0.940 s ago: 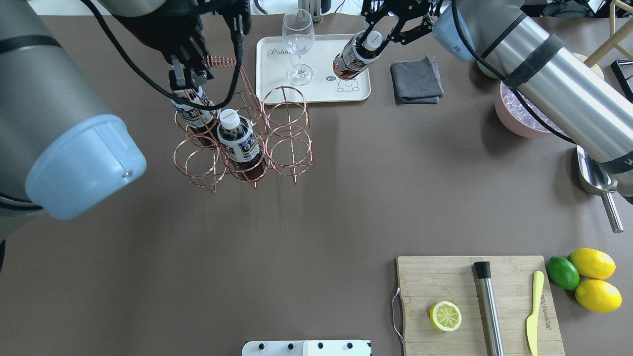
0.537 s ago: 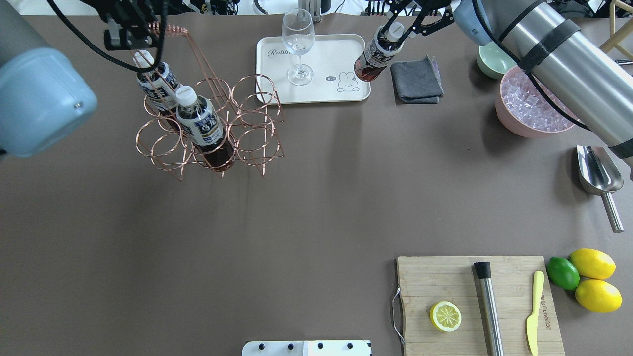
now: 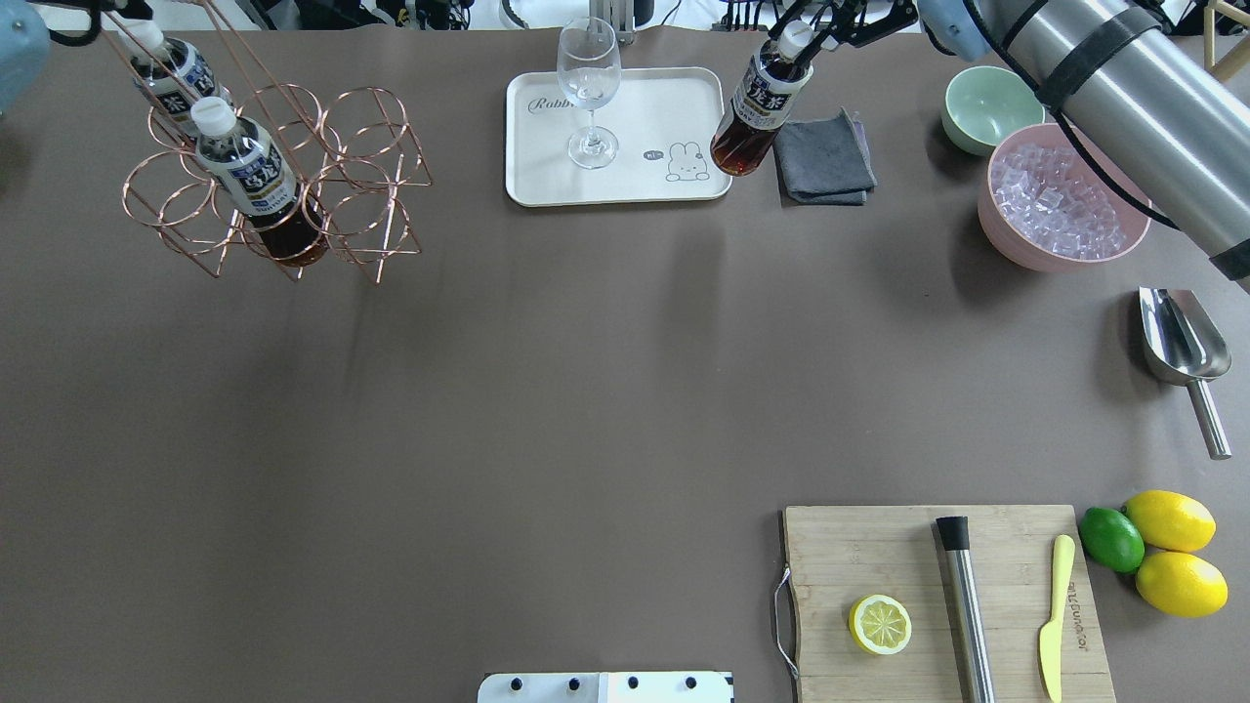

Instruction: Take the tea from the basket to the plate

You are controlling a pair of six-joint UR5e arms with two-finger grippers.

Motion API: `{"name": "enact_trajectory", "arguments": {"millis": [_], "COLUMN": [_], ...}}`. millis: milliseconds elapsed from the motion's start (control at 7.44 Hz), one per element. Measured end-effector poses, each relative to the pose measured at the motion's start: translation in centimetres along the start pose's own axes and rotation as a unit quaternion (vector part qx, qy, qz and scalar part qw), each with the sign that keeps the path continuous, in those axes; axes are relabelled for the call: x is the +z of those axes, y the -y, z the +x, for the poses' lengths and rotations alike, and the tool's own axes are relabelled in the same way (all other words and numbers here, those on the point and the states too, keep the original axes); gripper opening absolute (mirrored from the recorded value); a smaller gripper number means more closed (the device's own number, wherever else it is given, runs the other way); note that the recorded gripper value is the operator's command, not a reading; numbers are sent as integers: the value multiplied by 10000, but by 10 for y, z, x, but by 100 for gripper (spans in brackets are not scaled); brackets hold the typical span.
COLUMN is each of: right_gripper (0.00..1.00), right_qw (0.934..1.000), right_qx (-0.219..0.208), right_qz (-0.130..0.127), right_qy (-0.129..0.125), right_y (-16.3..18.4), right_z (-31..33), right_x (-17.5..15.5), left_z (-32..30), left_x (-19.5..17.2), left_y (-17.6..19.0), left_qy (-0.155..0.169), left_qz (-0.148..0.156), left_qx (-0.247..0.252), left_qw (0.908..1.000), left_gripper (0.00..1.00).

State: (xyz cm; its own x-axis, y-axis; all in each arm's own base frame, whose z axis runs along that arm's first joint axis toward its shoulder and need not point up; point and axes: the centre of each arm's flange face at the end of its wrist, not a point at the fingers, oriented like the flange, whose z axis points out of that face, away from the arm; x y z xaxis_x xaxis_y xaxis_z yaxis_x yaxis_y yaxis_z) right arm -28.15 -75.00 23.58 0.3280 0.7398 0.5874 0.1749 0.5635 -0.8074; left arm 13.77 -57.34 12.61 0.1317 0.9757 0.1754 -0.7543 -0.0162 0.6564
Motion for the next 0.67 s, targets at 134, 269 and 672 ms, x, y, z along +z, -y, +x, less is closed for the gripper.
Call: {"name": "enact_trajectory", "arguments": {"millis": [134, 269, 672], "right_gripper": [0, 0, 0], "right_qw": [9998, 9996, 9998], "right_qx": [165, 190, -130], "right_qz": [-123, -169, -120], "right_qy": [51, 82, 74], "right_y": [3, 2, 6], "right_z": [0, -1, -3], "right_x": [-4, -7, -8], "left_z": [-12, -22, -54], "left_x": [5, 11, 27], "left_y": [-30, -60, -144], "left_qy": [-111, -244, -510], "left_qz": [-33, -39, -149], "left_qx": [-50, -218, -815], "left_qw": [9999, 9995, 9953], "left_gripper": [0, 0, 0]}}
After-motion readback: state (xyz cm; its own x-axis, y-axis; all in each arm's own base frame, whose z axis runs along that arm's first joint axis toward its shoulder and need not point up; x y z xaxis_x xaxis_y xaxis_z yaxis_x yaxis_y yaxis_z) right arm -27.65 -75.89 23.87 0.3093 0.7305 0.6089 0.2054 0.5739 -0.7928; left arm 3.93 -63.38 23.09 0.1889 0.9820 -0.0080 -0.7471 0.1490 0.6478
